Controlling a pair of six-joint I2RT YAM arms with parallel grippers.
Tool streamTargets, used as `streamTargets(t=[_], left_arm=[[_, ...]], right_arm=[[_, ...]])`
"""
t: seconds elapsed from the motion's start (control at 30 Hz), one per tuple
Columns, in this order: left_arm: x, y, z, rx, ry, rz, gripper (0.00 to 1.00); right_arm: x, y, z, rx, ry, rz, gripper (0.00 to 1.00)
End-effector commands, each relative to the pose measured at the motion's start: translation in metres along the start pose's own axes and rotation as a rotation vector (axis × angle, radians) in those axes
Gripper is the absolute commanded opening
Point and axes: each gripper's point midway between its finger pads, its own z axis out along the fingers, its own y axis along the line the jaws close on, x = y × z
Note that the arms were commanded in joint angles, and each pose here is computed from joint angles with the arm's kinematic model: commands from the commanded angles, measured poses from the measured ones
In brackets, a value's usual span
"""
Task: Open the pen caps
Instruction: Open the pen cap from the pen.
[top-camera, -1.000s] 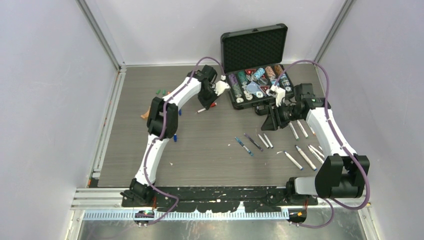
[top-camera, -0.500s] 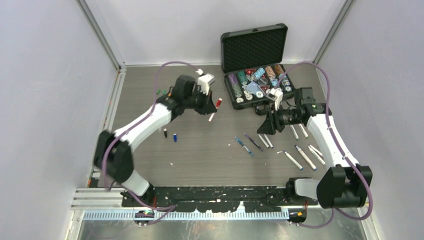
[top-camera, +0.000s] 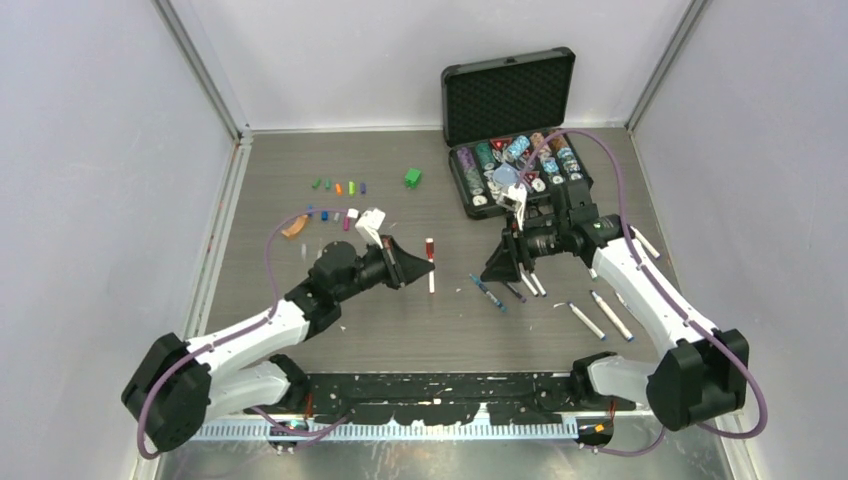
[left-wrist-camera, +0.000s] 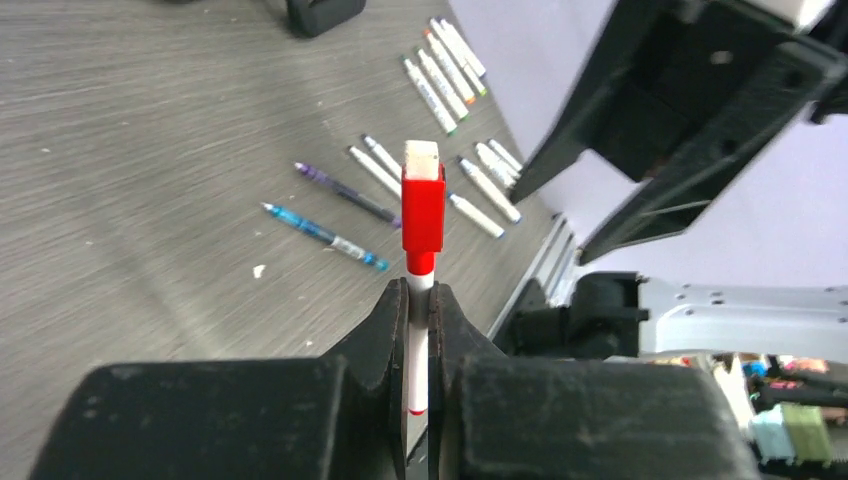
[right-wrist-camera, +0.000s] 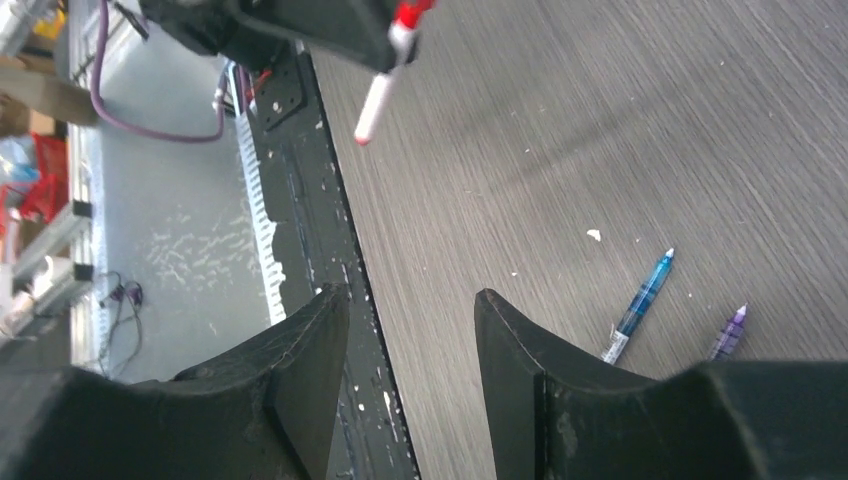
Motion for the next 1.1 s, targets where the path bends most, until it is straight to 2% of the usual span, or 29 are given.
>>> streamTargets(t=[0.0, 0.17, 0.37, 0.6, 0.83, 1.07], left_arm=[[-0.041, -0.04, -0.007, 0.095, -0.267, -0.051, 0.0], [-0.033, -0.041, 0.003, 0.07, -0.309, -0.074, 0.0], [-0.027, -0.045, 0.018, 0.075, -0.339, -0.078, 0.0], [-0.03, -0.059, 0.028, 0.099, -0.374, -0.074, 0.0], [-0.028, -0.059, 0.027, 0.086, -0.405, -0.083, 0.0], [-0.027, -0.064, 0.03, 0.097, -0.415, -0.094, 0.0]], right_arm=[[-0.029, -0.008, 0.011, -0.028, -0.098, 0.119, 0.55], [-0.026, -0.009, 0.023, -0.089, -0.091, 0.262, 0.56], [-0.025, 0.003, 0.044, -0.161, -0.086, 0.291, 0.58], [-0.027, -0.001, 0.053, -0.142, -0.095, 0.311, 0.57], [-0.023, -0.002, 0.06, -0.13, -0.083, 0.322, 0.49], [-0.023, 0.002, 0.065, -0.147, -0.07, 0.317, 0.36]])
